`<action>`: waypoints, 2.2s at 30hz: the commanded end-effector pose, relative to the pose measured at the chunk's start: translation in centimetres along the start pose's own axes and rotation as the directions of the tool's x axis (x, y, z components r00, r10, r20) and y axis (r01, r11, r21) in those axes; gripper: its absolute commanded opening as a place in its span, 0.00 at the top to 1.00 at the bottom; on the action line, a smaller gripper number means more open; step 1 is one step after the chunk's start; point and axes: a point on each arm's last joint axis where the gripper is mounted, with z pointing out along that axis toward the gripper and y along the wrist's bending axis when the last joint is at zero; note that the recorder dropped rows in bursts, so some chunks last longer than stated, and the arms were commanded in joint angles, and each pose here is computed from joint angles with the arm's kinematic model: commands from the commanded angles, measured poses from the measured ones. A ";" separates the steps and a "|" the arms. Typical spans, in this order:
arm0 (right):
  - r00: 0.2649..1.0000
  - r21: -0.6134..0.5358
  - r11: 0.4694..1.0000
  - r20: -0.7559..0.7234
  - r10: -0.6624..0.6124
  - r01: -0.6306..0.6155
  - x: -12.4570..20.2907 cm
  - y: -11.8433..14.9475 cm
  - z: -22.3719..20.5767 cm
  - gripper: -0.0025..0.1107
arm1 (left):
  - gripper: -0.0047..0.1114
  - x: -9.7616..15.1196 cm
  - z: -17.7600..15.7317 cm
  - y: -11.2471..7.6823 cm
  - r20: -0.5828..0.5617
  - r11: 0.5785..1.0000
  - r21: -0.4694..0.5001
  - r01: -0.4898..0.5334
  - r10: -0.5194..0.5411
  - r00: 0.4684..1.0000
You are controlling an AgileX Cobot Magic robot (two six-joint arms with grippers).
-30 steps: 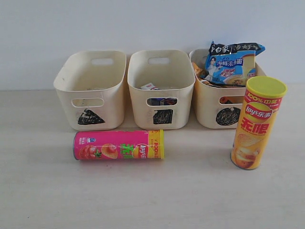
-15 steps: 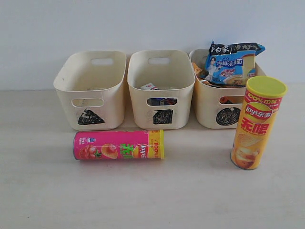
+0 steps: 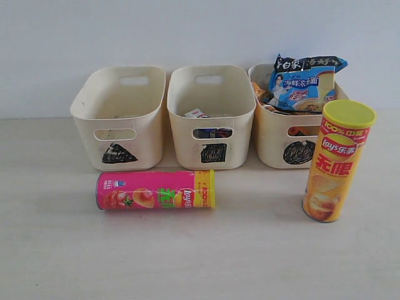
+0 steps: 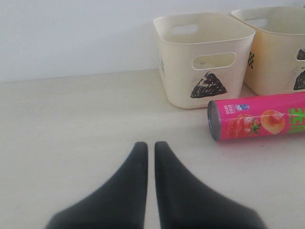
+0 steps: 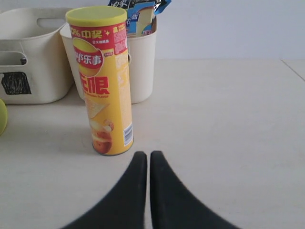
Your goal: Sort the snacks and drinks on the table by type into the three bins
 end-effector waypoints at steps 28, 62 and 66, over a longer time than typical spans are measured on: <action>1.000 0.009 1.000 -0.011 -0.004 0.004 0.2 -0.1 0.0 0.98 | 0.92 -1.5 -0.2 -0.1 0.164 0.990 0.036 0.140 -0.144 0.976; 1.000 0.009 1.000 -0.011 -0.004 0.005 0.2 -0.1 0.0 0.98 | 0.92 -18.9 9.2 -1.4 -0.004 0.995 0.099 -0.025 0.026 1.000; 1.000 0.009 1.000 -0.011 -0.007 0.007 0.2 -0.1 0.0 0.98 | 0.92 -18.6 11.4 -3.8 -0.165 0.954 0.219 -0.205 0.243 0.956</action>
